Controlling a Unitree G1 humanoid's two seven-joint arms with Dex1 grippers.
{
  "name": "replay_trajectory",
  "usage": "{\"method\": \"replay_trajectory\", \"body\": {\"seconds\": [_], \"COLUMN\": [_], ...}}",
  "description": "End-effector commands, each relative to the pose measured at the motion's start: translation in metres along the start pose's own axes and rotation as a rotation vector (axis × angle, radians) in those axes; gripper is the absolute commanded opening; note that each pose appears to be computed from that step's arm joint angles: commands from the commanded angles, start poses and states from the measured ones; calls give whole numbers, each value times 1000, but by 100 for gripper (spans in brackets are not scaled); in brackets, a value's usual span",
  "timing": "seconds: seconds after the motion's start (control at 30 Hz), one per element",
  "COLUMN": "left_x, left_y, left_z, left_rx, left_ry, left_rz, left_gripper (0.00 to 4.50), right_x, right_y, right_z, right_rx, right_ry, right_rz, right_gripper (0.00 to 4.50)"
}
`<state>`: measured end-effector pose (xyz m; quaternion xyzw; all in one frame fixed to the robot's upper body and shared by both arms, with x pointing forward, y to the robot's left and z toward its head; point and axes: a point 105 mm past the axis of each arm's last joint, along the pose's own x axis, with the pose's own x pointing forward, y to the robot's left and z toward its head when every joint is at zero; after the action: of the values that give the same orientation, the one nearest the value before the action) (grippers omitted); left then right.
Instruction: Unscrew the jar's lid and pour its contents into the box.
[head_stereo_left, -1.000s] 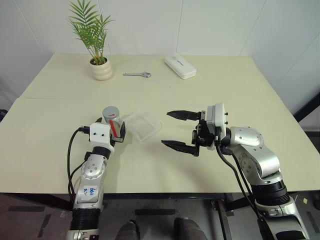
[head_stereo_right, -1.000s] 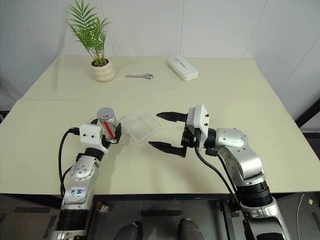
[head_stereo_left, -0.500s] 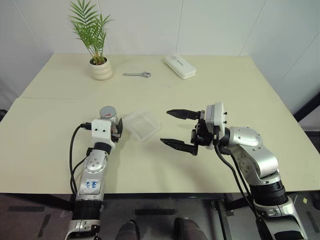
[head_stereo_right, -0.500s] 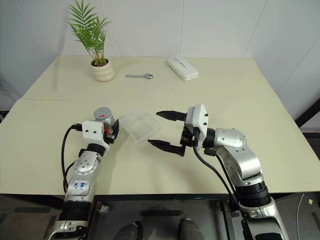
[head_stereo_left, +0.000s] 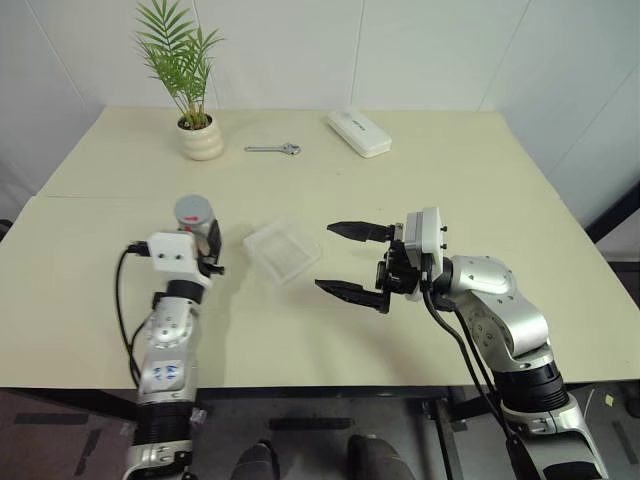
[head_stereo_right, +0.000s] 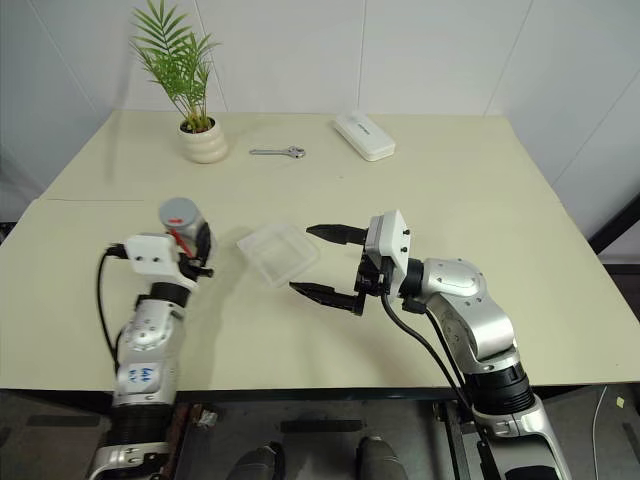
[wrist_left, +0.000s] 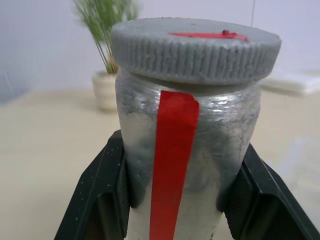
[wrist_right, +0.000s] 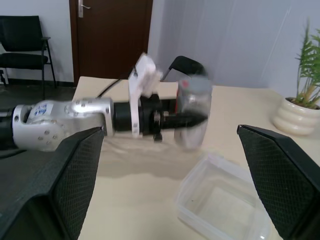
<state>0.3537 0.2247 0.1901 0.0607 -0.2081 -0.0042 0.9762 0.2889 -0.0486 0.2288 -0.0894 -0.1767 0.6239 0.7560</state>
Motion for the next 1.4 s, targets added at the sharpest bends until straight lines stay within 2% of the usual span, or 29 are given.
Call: {"method": "replay_trajectory", "body": {"seconds": [0.03, 0.13, 0.23, 0.33, 0.47, 0.8, 1.4], "left_x": [-5, -9, -16, -23, -31, -28, -27], "left_y": [3, 0, -25, -55, -75, -98, -103], "left_z": [28, 39, 44, 54, 61, 59, 60], "left_rx": [-27, -57, -63, -140, -107, -131, -116], "left_ry": [-62, -53, 75, 191, 211, 177, 142], "left_rz": [-119, -246, -569, -826, -979, -1037, -1058], "left_gripper": [193, 193, 193, 193, 193, 193, 193], "right_x": [5, 9, 19, 37, 49, 66, 71], "right_y": [3, 1, -1, -3, -6, -11, -12], "right_z": [13, 16, 18, 34, 38, 32, 27], "right_rx": [-20, -12, 21, 34, 32, 61, 100], "right_ry": [-40, -31, 28, 7, 25, 58, 62], "right_rz": [11, -5, 0, 10, 0, -54, -57], "right_gripper": [450, 450, 450, 450, 450, 450, 450]}}
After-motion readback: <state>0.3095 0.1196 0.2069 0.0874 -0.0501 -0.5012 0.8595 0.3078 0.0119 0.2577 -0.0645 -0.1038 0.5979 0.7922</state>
